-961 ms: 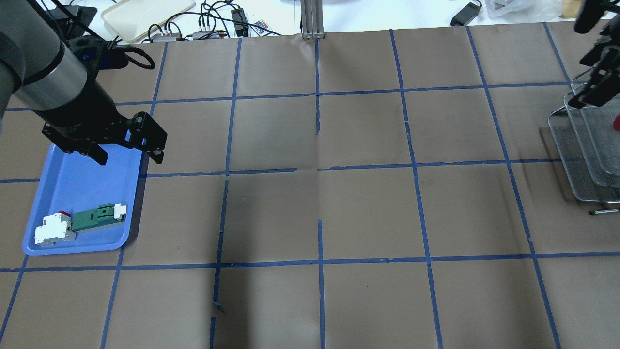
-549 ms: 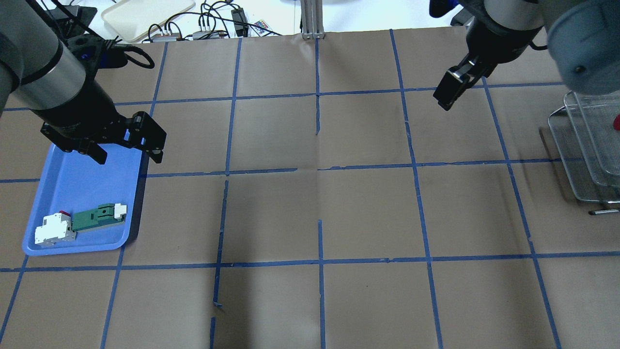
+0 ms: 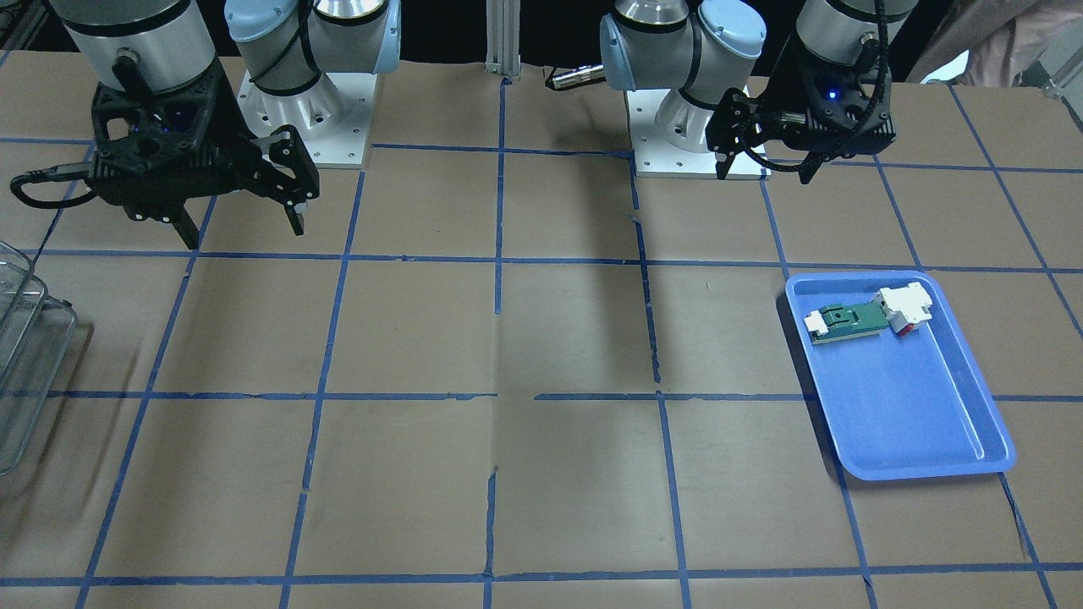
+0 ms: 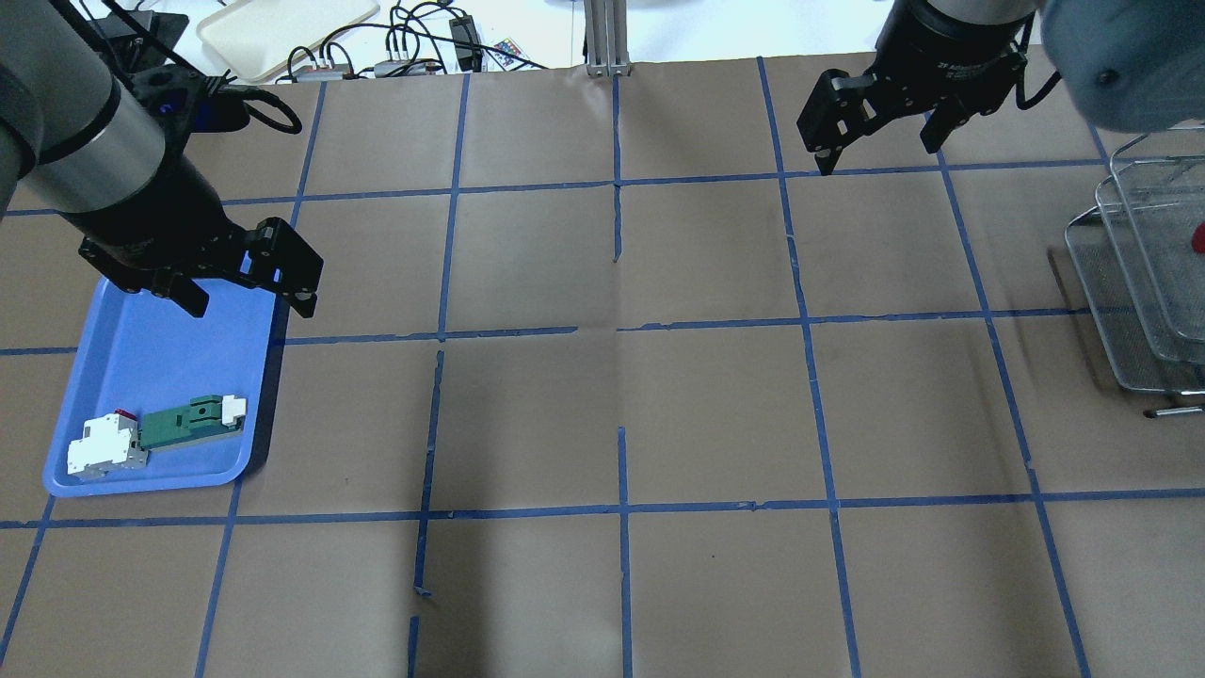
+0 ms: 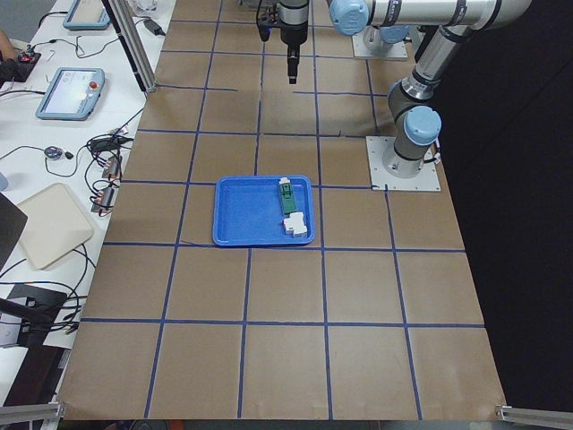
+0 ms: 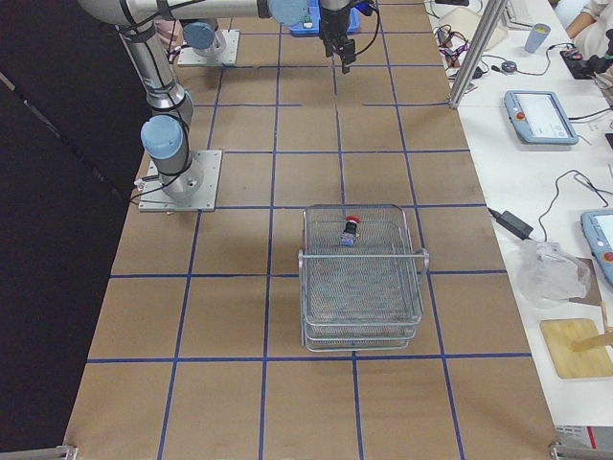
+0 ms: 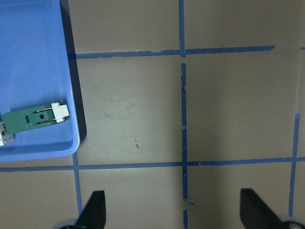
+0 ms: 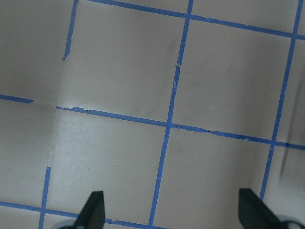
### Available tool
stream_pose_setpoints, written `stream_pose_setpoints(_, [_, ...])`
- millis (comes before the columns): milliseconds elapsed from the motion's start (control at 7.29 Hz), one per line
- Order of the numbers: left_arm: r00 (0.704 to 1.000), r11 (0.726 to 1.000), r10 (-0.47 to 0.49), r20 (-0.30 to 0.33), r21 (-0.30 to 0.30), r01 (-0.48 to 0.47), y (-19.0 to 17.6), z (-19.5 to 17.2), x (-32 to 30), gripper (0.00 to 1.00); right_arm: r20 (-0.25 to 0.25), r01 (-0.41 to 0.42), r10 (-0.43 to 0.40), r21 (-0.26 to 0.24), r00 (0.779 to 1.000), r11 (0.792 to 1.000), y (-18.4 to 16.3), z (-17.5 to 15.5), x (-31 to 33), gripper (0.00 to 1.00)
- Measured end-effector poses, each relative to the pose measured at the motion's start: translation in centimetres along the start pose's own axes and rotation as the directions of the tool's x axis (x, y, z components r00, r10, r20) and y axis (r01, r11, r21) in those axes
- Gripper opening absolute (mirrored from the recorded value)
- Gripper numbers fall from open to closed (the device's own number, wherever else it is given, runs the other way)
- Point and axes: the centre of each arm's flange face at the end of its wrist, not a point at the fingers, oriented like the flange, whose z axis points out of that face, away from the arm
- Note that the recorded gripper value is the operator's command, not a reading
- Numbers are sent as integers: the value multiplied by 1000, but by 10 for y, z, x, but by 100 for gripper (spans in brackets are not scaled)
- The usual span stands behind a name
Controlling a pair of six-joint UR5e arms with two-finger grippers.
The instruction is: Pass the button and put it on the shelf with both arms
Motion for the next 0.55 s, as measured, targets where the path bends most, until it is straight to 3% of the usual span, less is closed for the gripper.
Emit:
stream_pose_setpoints(275, [1000,1000,17,0,2,-17,1,-1,0,100,21,-157,158,-25,987,987,0,-3,14,100])
stream_pose_setpoints(549, [1000,1000,19,-1,2,-19,0,0,0,100,20,-204,205,-39,979,978,1,0,17,100])
